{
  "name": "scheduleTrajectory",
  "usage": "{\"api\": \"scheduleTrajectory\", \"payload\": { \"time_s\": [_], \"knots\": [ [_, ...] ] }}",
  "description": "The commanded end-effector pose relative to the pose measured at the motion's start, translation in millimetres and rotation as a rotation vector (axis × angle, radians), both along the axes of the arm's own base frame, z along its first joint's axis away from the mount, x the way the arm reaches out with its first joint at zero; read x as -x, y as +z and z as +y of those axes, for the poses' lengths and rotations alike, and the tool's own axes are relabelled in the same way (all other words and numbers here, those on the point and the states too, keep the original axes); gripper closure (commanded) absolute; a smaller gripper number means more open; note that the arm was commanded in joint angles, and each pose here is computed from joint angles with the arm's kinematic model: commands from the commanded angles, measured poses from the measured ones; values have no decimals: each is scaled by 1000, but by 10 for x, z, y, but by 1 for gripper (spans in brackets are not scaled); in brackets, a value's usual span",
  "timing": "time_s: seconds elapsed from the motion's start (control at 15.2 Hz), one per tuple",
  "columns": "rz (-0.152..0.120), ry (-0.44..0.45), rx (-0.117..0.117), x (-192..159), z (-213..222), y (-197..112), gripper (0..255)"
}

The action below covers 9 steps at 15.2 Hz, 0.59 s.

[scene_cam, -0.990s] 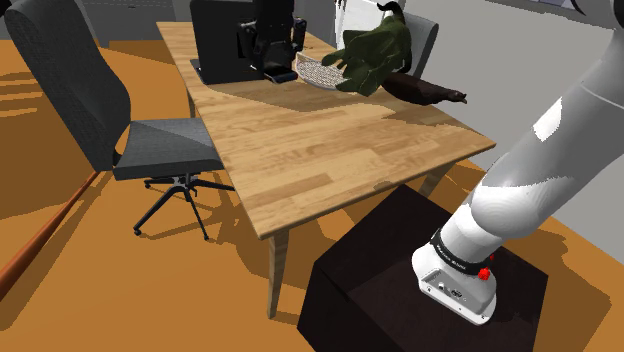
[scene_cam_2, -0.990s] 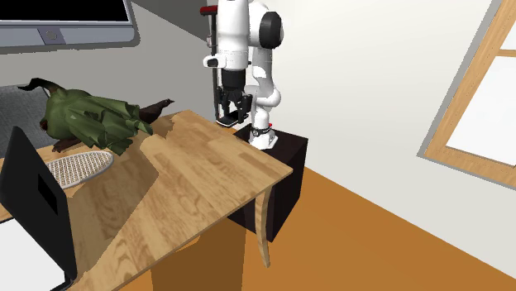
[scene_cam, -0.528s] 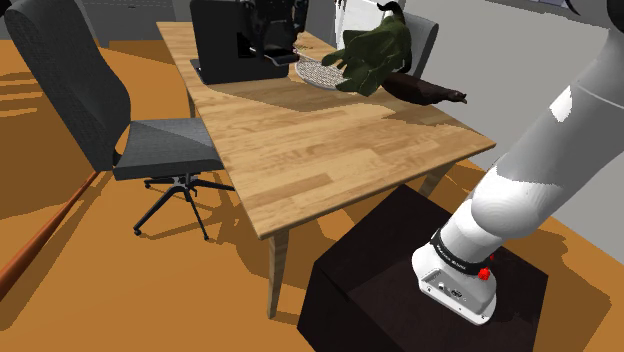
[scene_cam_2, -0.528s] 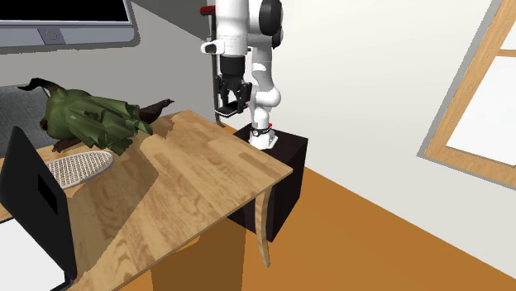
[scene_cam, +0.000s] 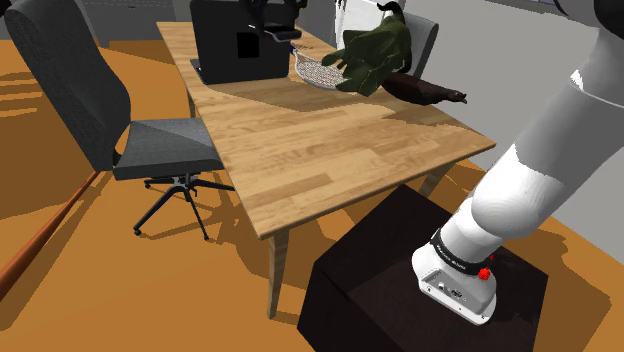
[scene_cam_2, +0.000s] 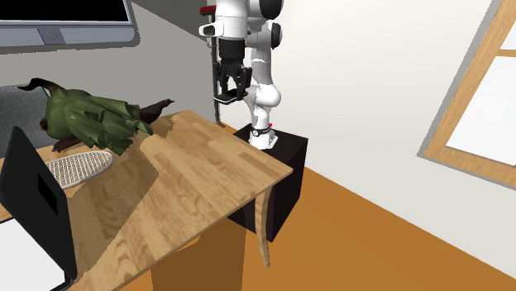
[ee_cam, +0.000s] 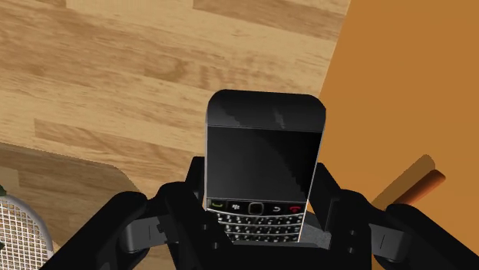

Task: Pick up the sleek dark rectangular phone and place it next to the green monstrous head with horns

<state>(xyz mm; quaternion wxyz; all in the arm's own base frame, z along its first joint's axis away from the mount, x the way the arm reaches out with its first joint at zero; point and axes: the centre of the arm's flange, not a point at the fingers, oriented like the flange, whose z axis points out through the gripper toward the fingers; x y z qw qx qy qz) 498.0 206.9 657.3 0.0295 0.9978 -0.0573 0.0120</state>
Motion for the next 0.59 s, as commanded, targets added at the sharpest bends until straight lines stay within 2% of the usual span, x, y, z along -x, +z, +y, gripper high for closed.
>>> {"api": "scheduleTrajectory", "payload": {
  "time_s": [0.0,0.53],
  "knots": [
    [0,0,0,6,1,113,255],
    [0,0,0,6,1,535,255]
  ]
}}
